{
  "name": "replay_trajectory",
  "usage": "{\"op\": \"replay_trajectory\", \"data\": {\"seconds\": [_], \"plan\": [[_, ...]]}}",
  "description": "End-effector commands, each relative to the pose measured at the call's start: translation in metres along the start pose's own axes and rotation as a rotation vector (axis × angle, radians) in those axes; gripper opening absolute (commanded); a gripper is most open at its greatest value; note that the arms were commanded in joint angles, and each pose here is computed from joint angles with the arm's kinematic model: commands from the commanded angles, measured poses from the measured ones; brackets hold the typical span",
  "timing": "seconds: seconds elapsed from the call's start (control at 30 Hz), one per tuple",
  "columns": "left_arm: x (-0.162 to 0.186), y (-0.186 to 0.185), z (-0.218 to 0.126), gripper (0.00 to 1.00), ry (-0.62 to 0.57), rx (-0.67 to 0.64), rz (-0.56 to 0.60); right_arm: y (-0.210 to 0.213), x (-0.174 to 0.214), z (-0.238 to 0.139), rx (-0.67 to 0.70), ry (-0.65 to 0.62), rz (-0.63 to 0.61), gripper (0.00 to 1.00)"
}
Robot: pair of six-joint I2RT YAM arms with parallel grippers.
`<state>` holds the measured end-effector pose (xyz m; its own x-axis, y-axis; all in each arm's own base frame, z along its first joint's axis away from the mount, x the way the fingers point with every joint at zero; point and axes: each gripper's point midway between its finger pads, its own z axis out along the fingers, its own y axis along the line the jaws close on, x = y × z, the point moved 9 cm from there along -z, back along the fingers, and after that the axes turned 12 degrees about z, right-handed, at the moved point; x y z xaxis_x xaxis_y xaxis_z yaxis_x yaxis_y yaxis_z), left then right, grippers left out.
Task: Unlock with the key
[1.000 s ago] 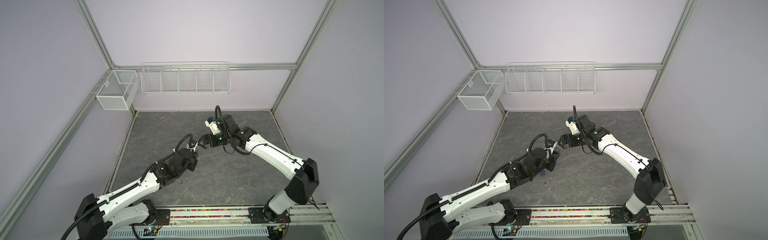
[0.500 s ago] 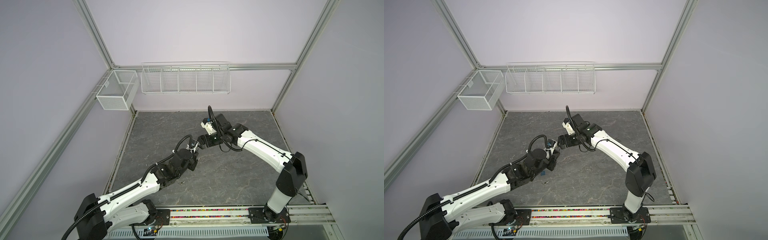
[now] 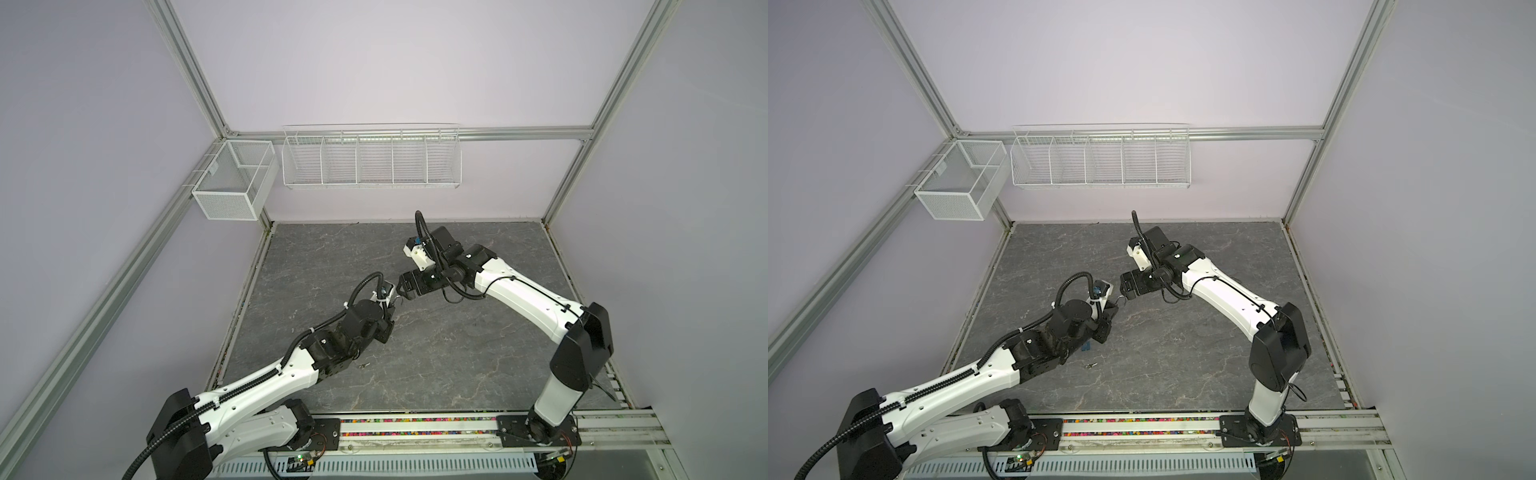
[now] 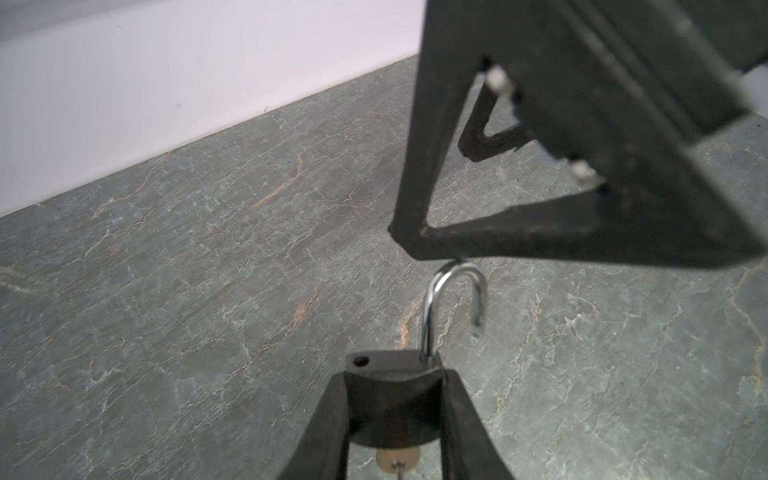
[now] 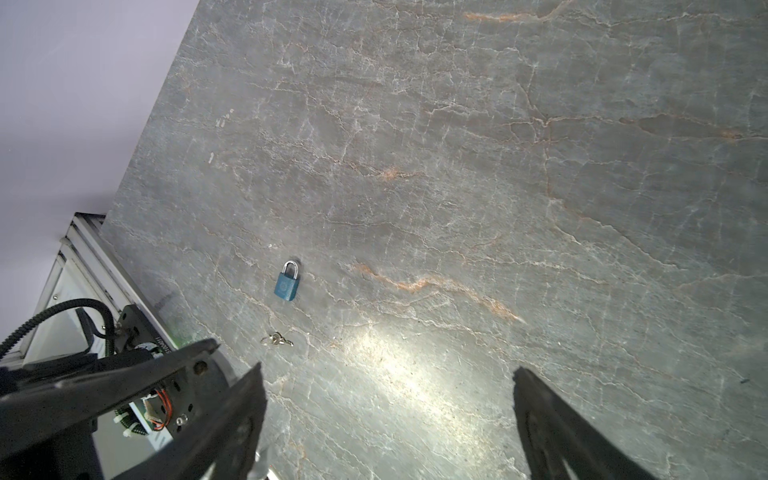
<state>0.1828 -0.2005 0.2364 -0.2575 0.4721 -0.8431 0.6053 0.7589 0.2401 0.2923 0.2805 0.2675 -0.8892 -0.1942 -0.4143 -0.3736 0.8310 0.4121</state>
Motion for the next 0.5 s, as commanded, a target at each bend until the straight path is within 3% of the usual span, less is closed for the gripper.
{"op": "replay_trajectory", "data": {"seconds": [0.0,0.2,0.33,0.47], "plan": [[-0.012,0.006,-0.001,0.00,-0.057,-0.053,-0.033,-0.003,0.006,-0.005,0.001,0.036,-0.037,0.93],[-0.012,0.006,0.007,0.00,-0.031,-0.088,-0.058,-0.004,0.011,-0.010,-0.090,0.022,-0.030,0.93],[-0.008,0.007,0.016,0.00,0.002,-0.114,-0.079,-0.020,0.010,-0.020,-0.066,-0.025,0.031,0.93],[-0.001,0.020,0.035,0.00,0.080,-0.132,-0.186,-0.041,0.012,-0.030,-0.065,-0.093,0.117,0.93]]}}
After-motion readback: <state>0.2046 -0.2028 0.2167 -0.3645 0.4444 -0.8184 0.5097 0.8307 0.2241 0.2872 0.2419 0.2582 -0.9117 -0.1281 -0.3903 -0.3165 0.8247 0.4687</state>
